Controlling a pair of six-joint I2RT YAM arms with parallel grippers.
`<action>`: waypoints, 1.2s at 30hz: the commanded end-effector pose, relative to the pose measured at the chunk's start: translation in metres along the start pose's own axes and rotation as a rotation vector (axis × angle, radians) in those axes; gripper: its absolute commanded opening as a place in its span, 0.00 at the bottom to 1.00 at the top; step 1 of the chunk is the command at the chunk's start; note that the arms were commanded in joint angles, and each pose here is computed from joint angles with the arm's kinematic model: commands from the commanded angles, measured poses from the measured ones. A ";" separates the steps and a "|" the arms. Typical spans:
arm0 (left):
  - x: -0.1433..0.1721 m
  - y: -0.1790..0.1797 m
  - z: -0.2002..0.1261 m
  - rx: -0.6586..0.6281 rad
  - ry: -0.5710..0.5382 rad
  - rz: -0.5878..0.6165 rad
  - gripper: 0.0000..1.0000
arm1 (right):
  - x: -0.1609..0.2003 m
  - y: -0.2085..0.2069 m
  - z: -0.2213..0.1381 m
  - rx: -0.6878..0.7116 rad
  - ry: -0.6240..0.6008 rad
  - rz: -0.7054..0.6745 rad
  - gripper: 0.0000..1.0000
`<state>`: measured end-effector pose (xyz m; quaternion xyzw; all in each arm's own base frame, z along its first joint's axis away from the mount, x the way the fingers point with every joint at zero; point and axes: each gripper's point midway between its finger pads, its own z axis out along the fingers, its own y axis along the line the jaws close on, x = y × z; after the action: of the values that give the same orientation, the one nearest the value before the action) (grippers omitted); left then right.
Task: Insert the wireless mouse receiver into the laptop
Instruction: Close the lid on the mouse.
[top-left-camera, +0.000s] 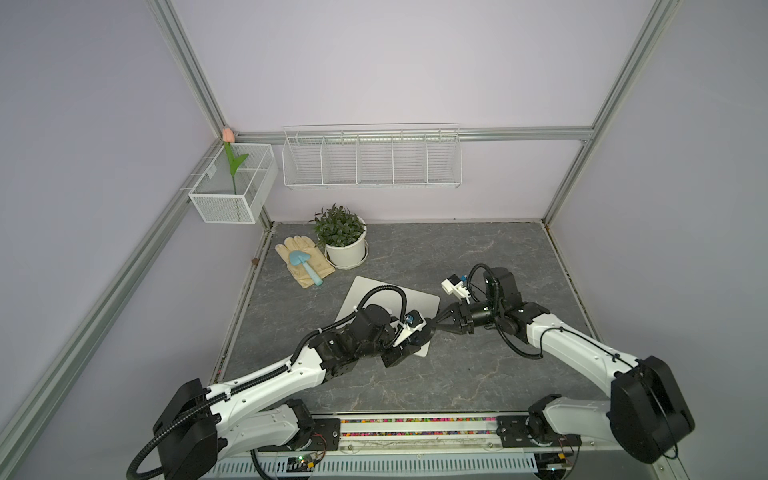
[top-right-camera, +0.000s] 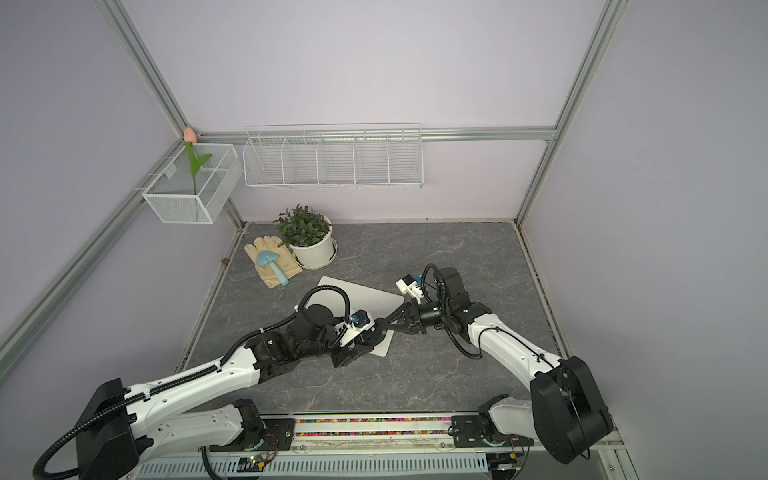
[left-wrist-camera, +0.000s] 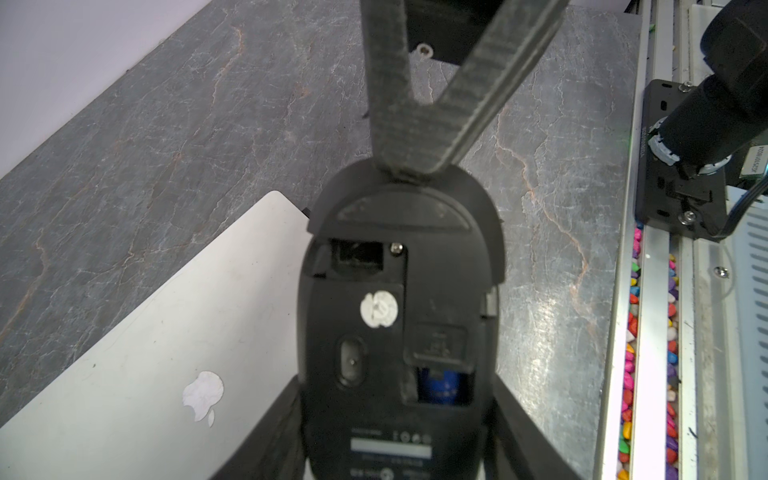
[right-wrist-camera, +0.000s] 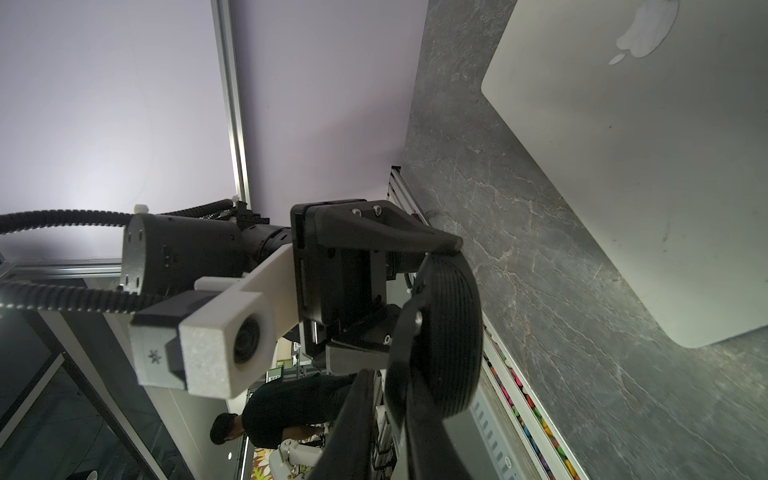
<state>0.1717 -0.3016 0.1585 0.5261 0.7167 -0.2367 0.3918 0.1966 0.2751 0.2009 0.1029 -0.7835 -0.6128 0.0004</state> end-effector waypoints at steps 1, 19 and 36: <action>-0.026 0.001 -0.007 0.008 -0.073 0.013 0.21 | -0.003 0.005 0.000 0.000 -0.005 -0.030 0.22; -0.028 0.002 -0.012 0.002 -0.065 0.011 0.21 | 0.000 0.005 -0.016 0.119 -0.019 -0.083 0.50; -0.037 0.009 -0.011 -0.026 -0.054 0.012 0.21 | 0.009 -0.007 -0.004 0.299 0.068 -0.193 0.68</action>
<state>0.1778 -0.3066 0.1787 0.5219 0.7144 -0.2347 0.4027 0.1862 0.2659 0.1977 0.1847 -0.8487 -0.4937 -0.0435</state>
